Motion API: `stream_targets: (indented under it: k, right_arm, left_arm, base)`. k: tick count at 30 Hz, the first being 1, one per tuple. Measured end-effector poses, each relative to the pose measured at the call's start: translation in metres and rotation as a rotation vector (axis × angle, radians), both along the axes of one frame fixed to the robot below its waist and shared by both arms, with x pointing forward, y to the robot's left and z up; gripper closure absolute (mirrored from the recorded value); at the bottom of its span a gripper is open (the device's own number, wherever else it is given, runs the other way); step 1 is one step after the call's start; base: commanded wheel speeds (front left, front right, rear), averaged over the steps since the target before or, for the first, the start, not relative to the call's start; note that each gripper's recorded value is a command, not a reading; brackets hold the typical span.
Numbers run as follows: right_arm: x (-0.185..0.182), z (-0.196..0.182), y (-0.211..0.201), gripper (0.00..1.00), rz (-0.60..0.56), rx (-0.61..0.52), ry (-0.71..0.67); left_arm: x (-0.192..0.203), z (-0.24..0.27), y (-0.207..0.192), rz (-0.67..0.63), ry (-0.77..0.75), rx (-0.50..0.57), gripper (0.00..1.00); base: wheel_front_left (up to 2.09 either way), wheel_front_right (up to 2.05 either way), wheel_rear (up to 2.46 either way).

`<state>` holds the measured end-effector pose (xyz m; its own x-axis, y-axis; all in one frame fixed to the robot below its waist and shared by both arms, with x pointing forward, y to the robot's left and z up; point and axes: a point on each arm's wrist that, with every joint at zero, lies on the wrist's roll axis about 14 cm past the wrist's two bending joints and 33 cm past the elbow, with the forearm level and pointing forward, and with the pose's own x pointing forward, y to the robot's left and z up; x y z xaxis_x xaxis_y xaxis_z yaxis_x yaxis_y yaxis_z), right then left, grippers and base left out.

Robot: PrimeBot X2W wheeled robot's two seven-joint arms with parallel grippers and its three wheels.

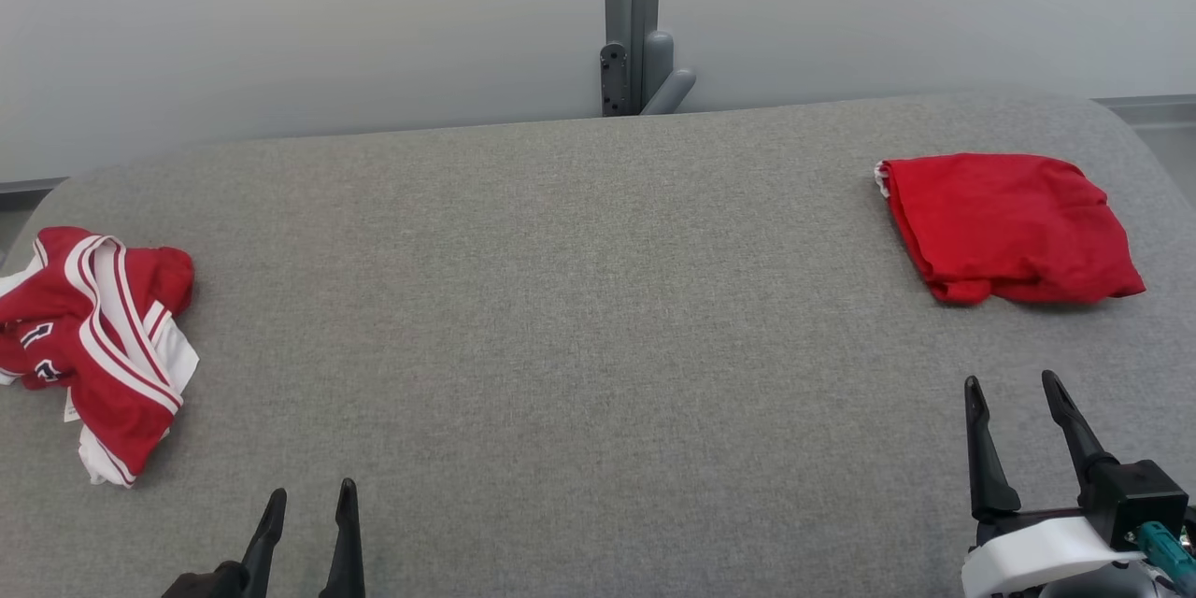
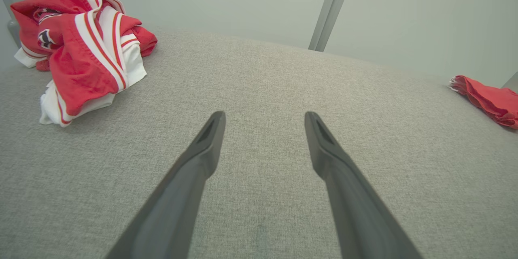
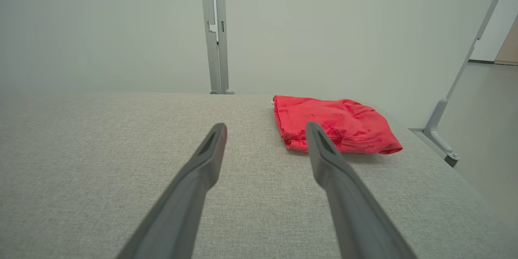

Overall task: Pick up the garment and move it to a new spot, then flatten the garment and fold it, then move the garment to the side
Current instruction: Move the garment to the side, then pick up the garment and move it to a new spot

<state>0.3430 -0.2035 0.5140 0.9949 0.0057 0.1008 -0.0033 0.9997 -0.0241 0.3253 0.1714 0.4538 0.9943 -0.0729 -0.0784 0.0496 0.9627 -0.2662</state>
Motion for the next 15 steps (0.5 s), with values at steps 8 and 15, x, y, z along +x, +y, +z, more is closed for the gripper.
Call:
stream_targets:
  k: [8, 15]
  right_arm:
    - [0.004, -0.002, 0.009, 0.00, 0.026, 0.012, 0.005]
    - [0.010, -0.003, 0.042, 0.00, 0.129, 0.028, 0.010]
  left_arm:
    - [-0.004, 0.000, 0.004, 0.018, 0.000, 0.003, 0.00]
    - [-0.016, 0.004, 0.024, 0.088, -0.016, 0.008, 0.00]
  base:
    - [0.00, 0.00, 0.00]
    - [0.00, 0.00, 0.00]
